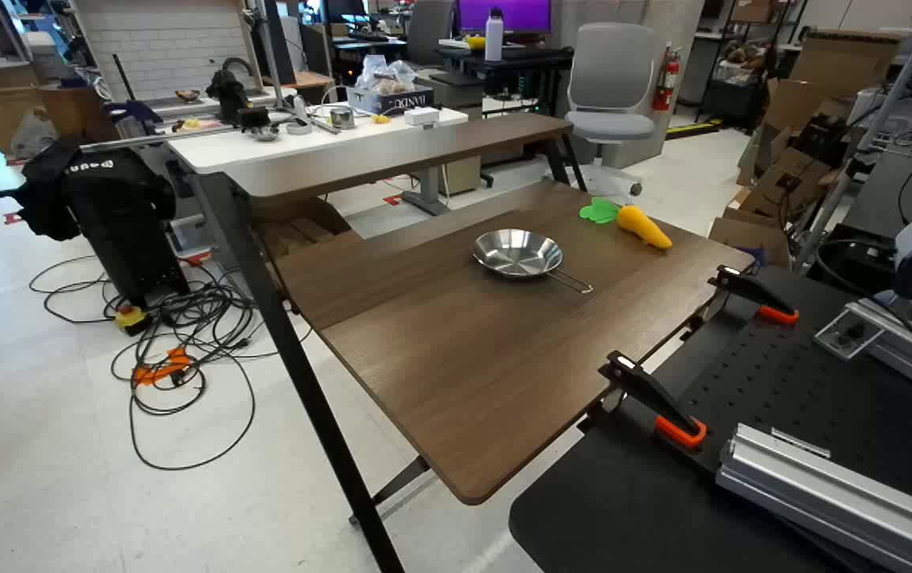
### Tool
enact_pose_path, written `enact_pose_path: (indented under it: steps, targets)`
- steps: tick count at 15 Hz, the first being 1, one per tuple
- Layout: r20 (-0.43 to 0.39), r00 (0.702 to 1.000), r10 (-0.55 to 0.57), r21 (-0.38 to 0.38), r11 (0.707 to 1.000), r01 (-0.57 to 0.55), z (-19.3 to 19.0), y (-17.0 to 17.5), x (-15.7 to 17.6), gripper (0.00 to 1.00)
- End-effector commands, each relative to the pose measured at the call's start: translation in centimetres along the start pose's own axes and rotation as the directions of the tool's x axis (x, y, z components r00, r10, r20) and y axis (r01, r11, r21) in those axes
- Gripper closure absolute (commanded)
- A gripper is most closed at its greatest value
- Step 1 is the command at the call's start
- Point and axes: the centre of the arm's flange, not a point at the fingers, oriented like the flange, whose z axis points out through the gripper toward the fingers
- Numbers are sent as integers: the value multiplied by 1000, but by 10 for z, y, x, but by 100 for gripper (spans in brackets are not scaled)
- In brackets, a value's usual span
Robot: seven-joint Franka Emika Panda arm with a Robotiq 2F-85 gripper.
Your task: Pick up the orange plush toy from the table and put it in the silver pan
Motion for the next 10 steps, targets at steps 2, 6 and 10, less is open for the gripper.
enact_pose_path:
  steps: [2, 6, 10]
  targets:
    - [0, 1000, 0, 0, 1000, 0, 0, 0, 0, 0]
    - [0, 1000, 0, 0, 1000, 0, 0, 0, 0, 0]
    - [17, 1000, 6, 8, 1000, -7, 8, 3, 2, 0]
